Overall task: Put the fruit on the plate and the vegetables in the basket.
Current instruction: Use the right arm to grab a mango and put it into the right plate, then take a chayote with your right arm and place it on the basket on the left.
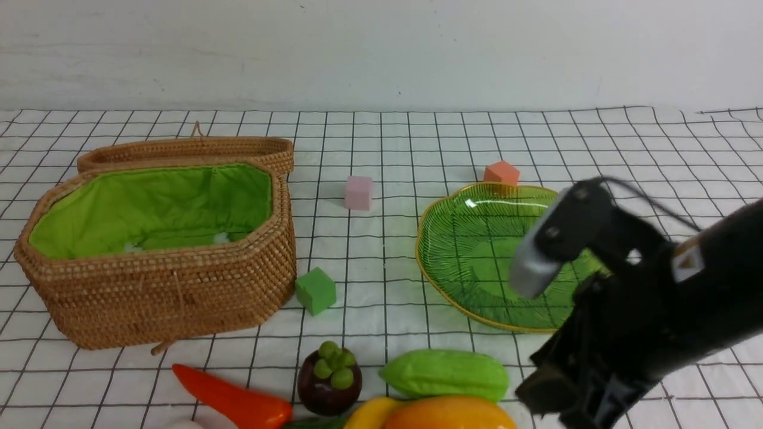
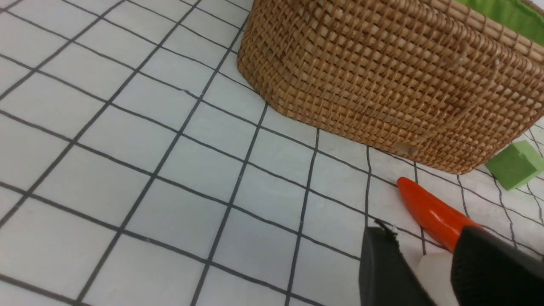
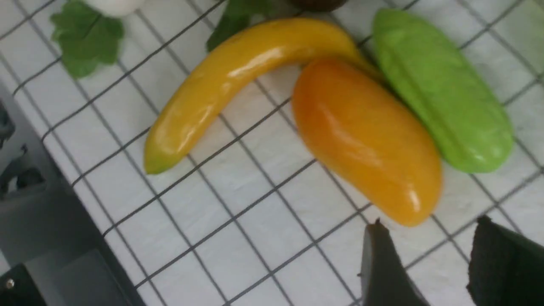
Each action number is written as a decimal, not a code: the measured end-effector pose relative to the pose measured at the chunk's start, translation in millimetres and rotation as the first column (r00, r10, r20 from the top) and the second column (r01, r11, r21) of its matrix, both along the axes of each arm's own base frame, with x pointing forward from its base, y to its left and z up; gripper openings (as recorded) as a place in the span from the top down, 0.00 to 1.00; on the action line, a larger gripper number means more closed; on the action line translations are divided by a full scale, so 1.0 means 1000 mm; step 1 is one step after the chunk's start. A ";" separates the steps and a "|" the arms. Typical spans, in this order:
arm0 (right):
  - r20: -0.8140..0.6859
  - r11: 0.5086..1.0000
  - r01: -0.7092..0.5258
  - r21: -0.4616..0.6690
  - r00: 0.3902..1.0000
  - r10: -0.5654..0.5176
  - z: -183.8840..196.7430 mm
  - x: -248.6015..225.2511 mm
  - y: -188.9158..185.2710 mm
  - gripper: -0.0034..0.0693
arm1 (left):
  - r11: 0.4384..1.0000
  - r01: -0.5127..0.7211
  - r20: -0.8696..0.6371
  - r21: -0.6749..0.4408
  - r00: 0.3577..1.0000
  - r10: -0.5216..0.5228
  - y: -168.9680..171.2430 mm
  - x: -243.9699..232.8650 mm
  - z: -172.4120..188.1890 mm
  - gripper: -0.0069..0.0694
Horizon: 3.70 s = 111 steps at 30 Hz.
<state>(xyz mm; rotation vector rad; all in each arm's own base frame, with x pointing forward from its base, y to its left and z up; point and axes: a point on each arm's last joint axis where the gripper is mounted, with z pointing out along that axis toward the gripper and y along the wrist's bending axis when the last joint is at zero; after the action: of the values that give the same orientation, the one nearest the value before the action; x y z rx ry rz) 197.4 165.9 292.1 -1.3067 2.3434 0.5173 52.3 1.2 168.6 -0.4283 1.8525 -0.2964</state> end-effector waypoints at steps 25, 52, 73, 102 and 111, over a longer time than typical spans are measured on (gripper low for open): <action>0.009 0.907 -0.355 -0.227 0.931 0.366 -0.060 0.038 0.057 0.10 | 1.000 0.031 0.000 0.001 1.000 -0.031 -0.002 0.000 0.000 0.60; -0.153 0.829 -0.495 -0.262 0.869 0.470 -0.092 0.032 0.075 0.17 | 1.000 0.031 0.000 0.002 1.000 -0.031 -0.002 0.000 0.000 0.60; 0.132 0.913 0.407 -0.007 0.906 -0.403 -0.048 0.199 -0.025 0.17 | 1.000 0.031 0.000 0.002 1.000 -0.031 -0.002 0.000 0.000 0.60; 0.042 0.967 -0.171 -0.190 0.982 0.182 -0.020 0.132 0.020 0.06 | 1.000 0.031 0.000 0.002 1.000 -0.031 -0.002 0.000 0.000 0.60; -0.037 0.867 -0.400 -0.296 0.912 0.408 -0.067 0.112 0.075 0.08 | 1.000 0.031 0.000 0.002 1.000 -0.031 -0.002 0.000 0.000 0.60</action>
<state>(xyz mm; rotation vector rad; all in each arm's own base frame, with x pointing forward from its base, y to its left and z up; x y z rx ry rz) 309.6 241.0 225.1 -1.9565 2.1853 0.2634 52.3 -0.3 168.7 -0.3985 1.8606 -0.3154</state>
